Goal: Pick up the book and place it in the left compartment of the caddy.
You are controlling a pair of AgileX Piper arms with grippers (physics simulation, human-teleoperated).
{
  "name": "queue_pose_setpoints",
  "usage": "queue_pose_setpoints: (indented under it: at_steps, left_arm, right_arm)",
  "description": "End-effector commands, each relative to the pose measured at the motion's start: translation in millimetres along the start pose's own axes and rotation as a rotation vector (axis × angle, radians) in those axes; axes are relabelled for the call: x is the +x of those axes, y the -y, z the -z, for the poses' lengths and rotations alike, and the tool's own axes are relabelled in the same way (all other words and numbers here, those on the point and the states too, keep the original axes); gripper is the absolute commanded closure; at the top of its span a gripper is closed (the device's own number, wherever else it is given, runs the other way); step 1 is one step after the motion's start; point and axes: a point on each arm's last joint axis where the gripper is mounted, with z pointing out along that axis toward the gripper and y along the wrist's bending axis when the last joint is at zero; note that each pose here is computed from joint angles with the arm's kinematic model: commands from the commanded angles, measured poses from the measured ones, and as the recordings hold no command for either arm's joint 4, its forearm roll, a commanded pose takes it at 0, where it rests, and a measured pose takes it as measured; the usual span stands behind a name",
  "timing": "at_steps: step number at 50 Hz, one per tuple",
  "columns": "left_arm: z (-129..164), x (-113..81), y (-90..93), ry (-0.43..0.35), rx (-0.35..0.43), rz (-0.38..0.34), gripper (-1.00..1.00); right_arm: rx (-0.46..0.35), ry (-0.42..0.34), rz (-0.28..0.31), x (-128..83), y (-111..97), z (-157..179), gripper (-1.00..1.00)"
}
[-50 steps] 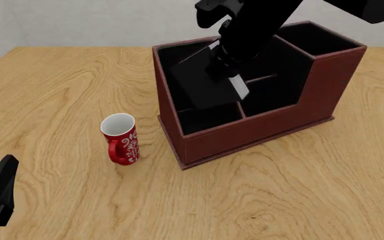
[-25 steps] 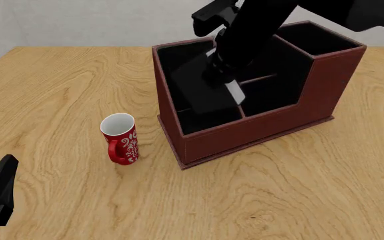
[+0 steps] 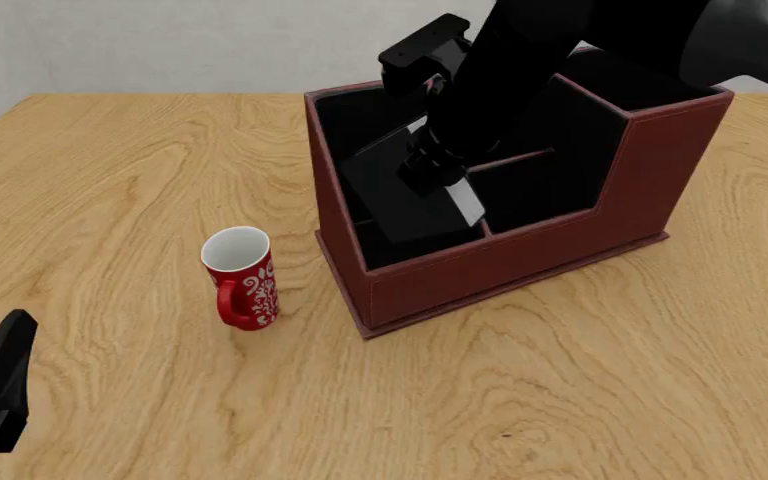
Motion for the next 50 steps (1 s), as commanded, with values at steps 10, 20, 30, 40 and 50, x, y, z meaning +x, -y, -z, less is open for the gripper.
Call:
queue_pose_setpoints:
  at_steps: [10,20,30,40,50]
  left_arm:
    - [0,0.0,0.0,0.0,0.0,0.0,-1.0]
    - [0,0.0,0.0,0.0,0.0,0.0,-1.0]
    - [0,0.0,0.0,0.0,0.0,0.0,-1.0]
    - [0,0.0,0.0,0.0,0.0,0.0,-1.0]
    - [0,0.0,0.0,0.0,0.0,0.0,-1.0]
  right_arm:
    - [0.007,0.021,-0.016,-1,0,4,1.0]
    - [0.006,0.013,-0.008,2,1,4,-1.0]
    - [0.008,0.012,-0.007,3,2,5,-1.0]
    - [0.011,0.012,-0.006,2,5,7,-1.0]
    - [0.028,0.045,-0.005,-5,12,33,-1.0]
